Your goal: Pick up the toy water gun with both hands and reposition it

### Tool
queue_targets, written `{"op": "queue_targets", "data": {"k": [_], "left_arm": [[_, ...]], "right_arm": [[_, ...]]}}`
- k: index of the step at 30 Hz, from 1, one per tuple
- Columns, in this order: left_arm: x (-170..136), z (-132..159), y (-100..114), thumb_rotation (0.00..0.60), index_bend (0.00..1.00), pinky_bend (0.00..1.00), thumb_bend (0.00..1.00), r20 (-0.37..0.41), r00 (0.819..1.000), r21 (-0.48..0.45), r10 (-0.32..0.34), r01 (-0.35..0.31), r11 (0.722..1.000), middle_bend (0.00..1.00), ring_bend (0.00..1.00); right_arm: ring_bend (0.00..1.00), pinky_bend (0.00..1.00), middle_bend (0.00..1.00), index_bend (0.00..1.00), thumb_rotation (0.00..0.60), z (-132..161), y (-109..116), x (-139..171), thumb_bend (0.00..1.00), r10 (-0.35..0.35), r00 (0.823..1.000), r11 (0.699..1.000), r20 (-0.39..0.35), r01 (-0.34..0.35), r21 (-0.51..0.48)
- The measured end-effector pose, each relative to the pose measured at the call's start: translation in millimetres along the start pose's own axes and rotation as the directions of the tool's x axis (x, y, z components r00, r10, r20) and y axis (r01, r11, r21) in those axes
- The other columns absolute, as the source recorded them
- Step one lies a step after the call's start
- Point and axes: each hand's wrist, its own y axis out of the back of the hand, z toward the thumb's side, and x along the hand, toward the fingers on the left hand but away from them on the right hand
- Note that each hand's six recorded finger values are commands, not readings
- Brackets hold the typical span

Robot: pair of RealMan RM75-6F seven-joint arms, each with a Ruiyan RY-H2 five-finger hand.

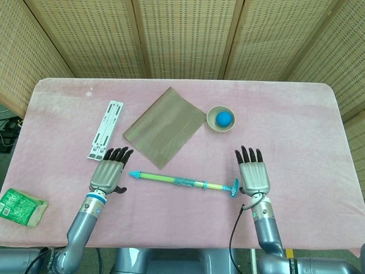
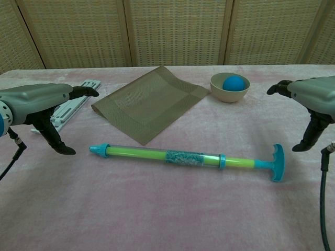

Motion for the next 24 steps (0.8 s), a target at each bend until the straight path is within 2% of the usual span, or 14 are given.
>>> {"op": "queue_targets", "data": {"k": [7, 13, 20, 24], "left_arm": [[-15.5, -15.4, 0.5, 0.600, 0.00, 0.00, 0.13, 0.008, 1.000, -0.034, 0.026, -0.025, 0.999, 0.00, 0.00], [-39.6, -39.5, 4.9, 0.600, 0.00, 0.00, 0.13, 0.024, 0.993, -0.048, 0.117, -0.116, 0.992, 0.00, 0.00], [-86.1, -95.0, -0.6, 0.600, 0.00, 0.00, 0.13, -0.023, 0.963, 0.045, 0.270, -0.268, 0.962, 0.00, 0.00], [-109.2, -125.9, -19.3, 0.600, 0.00, 0.00, 0.13, -0.061, 0.961, 0.056, 0.269, -0.265, 0.963, 0.00, 0.00]], "right_arm": [[0.00, 0.00, 0.00, 0.08, 0.600, -21.3, -2.7, 4.4, 0.19, -0.018, 1.000, 1.000, 0.023, 0.019, -0.025], [0.00, 0.00, 0.00, 0.08, 0.600, -44.8, -2.0, 15.7, 0.19, -0.104, 0.995, 0.989, -0.008, 0.102, -0.104], [0.00, 0.00, 0.00, 0.05, 0.600, -86.2, -16.0, 43.2, 0.15, -0.220, 0.974, 0.965, -0.061, 0.208, -0.162], [0.00, 0.00, 0.00, 0.03, 0.600, -111.9, -26.9, 62.8, 0.15, -0.270, 0.961, 0.950, -0.065, 0.255, -0.182]]}}
